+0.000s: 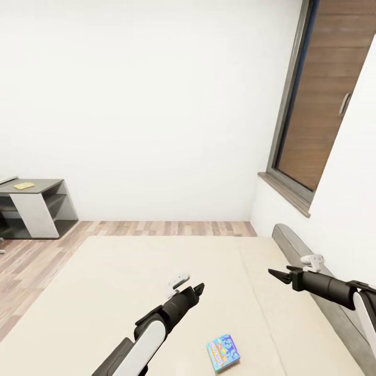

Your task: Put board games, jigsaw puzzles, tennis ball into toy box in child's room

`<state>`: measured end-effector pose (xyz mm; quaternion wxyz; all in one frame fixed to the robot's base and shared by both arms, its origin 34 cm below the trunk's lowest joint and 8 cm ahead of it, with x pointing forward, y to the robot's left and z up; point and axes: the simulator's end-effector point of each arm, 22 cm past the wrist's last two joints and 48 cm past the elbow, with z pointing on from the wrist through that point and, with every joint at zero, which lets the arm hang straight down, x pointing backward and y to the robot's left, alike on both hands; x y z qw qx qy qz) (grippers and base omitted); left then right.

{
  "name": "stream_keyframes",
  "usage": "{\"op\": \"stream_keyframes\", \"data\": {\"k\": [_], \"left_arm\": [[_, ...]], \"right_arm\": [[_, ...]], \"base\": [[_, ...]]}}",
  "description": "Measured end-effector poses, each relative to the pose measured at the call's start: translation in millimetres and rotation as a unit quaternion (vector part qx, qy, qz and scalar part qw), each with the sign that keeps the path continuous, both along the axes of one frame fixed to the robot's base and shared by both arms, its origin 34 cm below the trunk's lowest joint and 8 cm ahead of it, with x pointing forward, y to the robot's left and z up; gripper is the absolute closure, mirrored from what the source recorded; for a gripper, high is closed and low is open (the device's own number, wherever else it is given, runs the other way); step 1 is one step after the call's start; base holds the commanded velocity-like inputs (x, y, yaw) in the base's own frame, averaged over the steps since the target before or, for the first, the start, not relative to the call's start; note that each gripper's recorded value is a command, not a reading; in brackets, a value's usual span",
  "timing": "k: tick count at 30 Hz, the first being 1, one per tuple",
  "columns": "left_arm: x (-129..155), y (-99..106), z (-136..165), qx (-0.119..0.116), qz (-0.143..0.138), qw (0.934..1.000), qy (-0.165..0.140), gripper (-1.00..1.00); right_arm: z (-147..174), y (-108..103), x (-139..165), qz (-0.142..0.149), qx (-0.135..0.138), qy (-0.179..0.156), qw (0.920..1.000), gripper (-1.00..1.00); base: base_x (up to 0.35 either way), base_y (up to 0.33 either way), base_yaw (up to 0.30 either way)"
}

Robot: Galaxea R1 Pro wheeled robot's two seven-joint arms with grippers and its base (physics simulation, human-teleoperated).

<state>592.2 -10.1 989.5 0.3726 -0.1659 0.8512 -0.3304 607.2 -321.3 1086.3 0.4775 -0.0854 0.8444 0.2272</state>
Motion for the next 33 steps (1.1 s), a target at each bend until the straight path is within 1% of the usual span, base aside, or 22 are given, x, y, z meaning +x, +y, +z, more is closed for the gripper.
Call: {"op": "stream_keyframes", "data": {"k": [9, 12, 15, 20, 26, 30, 33], "left_arm": [[0.1, 1.1, -0.5, 0.001, 0.0, 1.0, 0.0, -1.0], [14.5, 16.7, 1.7, 0.01, 0.014, 0.9998, -0.015, -1.0], [26.3, 24.0, 6.8, 0.013, 0.021, 0.9993, -0.028, -1.0], [43.8, 34.6, 14.4, 0.02, 0.028, 0.9984, -0.045, -1.0], [50.4, 47.2, 6.8, 0.029, 0.035, 0.9978, -0.049, -1.0], [53.6, 54.5, 1.3, 0.029, 0.04, 0.9977, -0.047, -1.0], [55.5, 59.5, -3.0, 0.026, 0.044, 0.9977, -0.044, -1.0]], "right_arm": [[-0.8, -3.1, 2.1, 0.0, -0.005, -0.01, 0.9999, -1.0], [-1.5, 9.9, 6.6, 0.014, -0.001, -0.014, 0.9998, -1.0], [0.1, 24.3, 11.1, 0.029, 0.009, -0.02, 0.9993, -1.0], [2.3, 44.9, 20.1, 0.044, 0.019, -0.031, 0.9984, -1.0], [2.5, 69.8, 28.3, 0.061, 0.036, -0.028, 0.9971, -1.0], [3.1, 76.7, 33.5, 0.07, 0.036, -0.026, 0.9966, -1.0], [5.3, 76.0, 38.5, 0.069, 0.038, -0.027, 0.9965, -1.0]], "base": [[0.0, -0.021, 0.0], [0.0, 0.0, 0.0], [0.0, 0.0, 0.0], [0.0, 0.0, 0.0], [0.0, 0.0, 0.0], [0.0, 0.0, 0.0], [0.0, 0.0, 0.0]]}}
